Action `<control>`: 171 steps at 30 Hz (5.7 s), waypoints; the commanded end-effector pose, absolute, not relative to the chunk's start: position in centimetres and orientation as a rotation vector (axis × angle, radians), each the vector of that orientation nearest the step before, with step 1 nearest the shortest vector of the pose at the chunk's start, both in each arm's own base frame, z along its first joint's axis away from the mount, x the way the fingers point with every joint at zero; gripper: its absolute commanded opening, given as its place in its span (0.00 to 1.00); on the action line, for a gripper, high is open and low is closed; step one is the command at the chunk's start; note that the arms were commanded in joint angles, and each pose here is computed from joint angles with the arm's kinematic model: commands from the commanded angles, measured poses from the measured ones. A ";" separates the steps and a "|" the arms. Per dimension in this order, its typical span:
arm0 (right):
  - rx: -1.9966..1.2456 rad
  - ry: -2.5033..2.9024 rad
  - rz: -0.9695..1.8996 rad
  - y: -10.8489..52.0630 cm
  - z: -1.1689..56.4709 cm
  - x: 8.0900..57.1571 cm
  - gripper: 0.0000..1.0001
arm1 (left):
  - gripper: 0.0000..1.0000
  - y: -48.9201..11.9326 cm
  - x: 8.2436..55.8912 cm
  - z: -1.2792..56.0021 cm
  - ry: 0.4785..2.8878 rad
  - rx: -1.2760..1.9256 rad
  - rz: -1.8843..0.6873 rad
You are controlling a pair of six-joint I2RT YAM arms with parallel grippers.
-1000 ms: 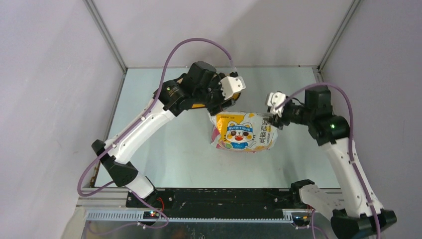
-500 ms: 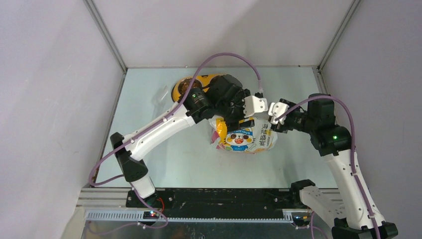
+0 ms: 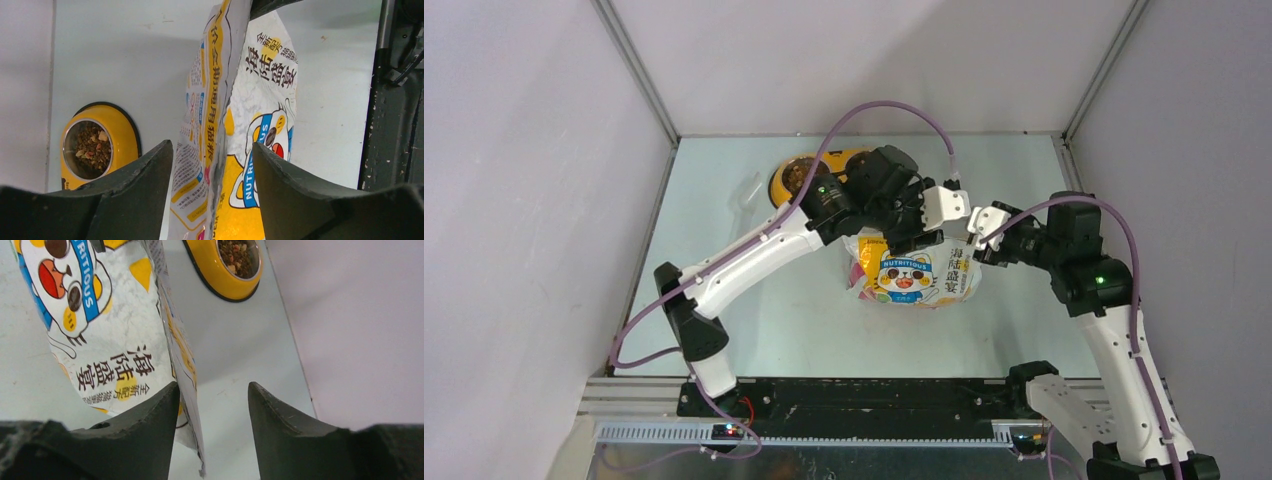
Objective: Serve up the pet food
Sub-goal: Close the pet food bag at the center of the board.
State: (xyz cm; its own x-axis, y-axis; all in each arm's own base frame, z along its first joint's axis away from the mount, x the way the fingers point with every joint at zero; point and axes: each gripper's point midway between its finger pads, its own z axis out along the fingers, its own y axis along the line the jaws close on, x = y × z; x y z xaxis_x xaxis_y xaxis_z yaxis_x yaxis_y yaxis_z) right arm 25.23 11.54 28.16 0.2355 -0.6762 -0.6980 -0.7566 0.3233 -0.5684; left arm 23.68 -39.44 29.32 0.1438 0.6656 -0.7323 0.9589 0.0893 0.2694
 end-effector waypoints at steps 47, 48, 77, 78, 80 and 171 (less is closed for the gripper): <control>-1.447 1.412 0.212 13.2 28.1 24.1 0.34 | 0.48 -36.8 22.7 27.8 1.623 1.666 -0.507; -1.465 1.423 0.214 13.4 27.6 24.1 0.28 | 0.44 -36.7 22.7 27.8 1.624 1.666 -0.503; -1.531 1.296 0.251 16.8 27.1 24.3 0.58 | 0.00 -35.3 22.8 29.9 1.638 1.581 -0.648; -1.531 1.315 0.220 16.5 26.5 24.6 0.57 | 0.00 -35.3 22.8 30.0 1.637 1.580 -0.651; -1.521 1.318 0.184 16.3 26.4 25.1 0.50 | 0.00 -35.3 22.8 29.9 1.639 1.581 -0.654; -1.338 1.626 0.500 11.0 29.0 24.2 0.00 | 0.04 -34.0 23.6 31.8 1.609 1.557 -0.590</control>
State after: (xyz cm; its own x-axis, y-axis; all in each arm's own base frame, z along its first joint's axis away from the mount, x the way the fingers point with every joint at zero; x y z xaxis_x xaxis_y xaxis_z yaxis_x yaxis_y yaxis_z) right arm 23.72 10.49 27.61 -0.0116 -0.5680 -0.8230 -0.9218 0.3251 -0.2114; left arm 23.37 -34.33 26.73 0.0128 0.6807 -0.7325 0.9872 0.1078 0.1174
